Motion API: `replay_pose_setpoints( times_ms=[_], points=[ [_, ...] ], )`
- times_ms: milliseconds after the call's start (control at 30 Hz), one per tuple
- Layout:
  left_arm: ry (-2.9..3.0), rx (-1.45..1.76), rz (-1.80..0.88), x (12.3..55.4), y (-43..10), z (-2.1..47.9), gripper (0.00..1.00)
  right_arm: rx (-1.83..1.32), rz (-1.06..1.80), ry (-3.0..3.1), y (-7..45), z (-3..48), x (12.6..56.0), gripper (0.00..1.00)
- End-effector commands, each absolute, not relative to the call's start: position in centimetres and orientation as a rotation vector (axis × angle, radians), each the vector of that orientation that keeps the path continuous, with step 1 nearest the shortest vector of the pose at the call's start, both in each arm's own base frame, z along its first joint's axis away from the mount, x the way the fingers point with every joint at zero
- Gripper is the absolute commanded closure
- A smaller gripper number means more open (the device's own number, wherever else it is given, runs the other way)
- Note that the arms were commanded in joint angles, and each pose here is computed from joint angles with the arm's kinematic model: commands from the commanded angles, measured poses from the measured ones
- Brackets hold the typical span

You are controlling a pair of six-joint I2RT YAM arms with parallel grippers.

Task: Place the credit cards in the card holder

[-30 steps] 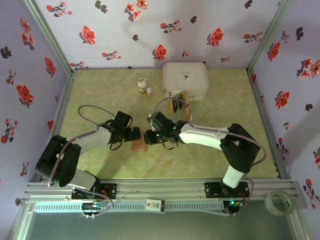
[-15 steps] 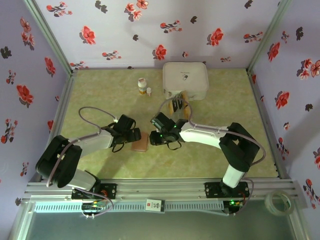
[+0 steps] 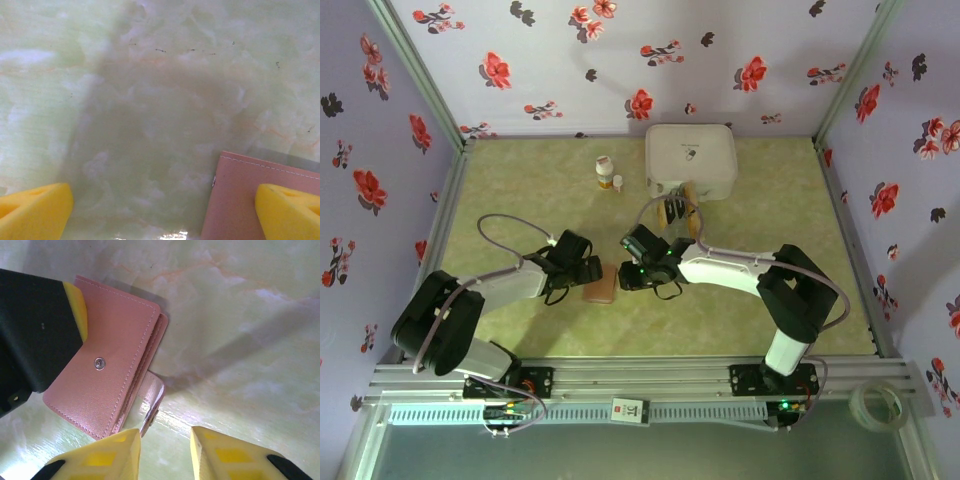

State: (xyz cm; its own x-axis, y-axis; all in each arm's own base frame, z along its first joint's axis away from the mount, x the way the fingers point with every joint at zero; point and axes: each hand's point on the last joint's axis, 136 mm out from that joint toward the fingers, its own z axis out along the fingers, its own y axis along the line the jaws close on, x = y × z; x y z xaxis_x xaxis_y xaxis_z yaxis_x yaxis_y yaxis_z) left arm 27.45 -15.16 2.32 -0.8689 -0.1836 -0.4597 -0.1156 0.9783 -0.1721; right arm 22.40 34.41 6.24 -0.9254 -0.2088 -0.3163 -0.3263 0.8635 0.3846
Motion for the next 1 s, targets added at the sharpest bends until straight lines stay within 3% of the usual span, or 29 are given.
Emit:
replay_pose_setpoints(
  times_ms=[0, 300, 633, 967],
  points=[
    [2.749, -0.227, -0.083, 24.7, -13.4, -0.5, 0.05, -0.391, 0.688, 2.728, 35.4, 7.6, 23.1, 0.66],
    [2.75, -0.219, -0.082, 24.7, -13.5, -0.5, 0.05, -0.393, 0.678, 2.758, 35.9, 6.1, 23.3, 0.7],
    [2.732, -0.222, -0.114, 24.5, -14.0, 0.4, 0.05, -0.389, 0.661, 2.748, 34.8, 6.6, 23.8, 1.0],
    [2.698, -0.258, -0.201, 24.2, -16.3, 0.8, 0.06, -0.371, 0.618, 2.75, 32.6, 7.2, 25.7, 1.0]
  ],
)
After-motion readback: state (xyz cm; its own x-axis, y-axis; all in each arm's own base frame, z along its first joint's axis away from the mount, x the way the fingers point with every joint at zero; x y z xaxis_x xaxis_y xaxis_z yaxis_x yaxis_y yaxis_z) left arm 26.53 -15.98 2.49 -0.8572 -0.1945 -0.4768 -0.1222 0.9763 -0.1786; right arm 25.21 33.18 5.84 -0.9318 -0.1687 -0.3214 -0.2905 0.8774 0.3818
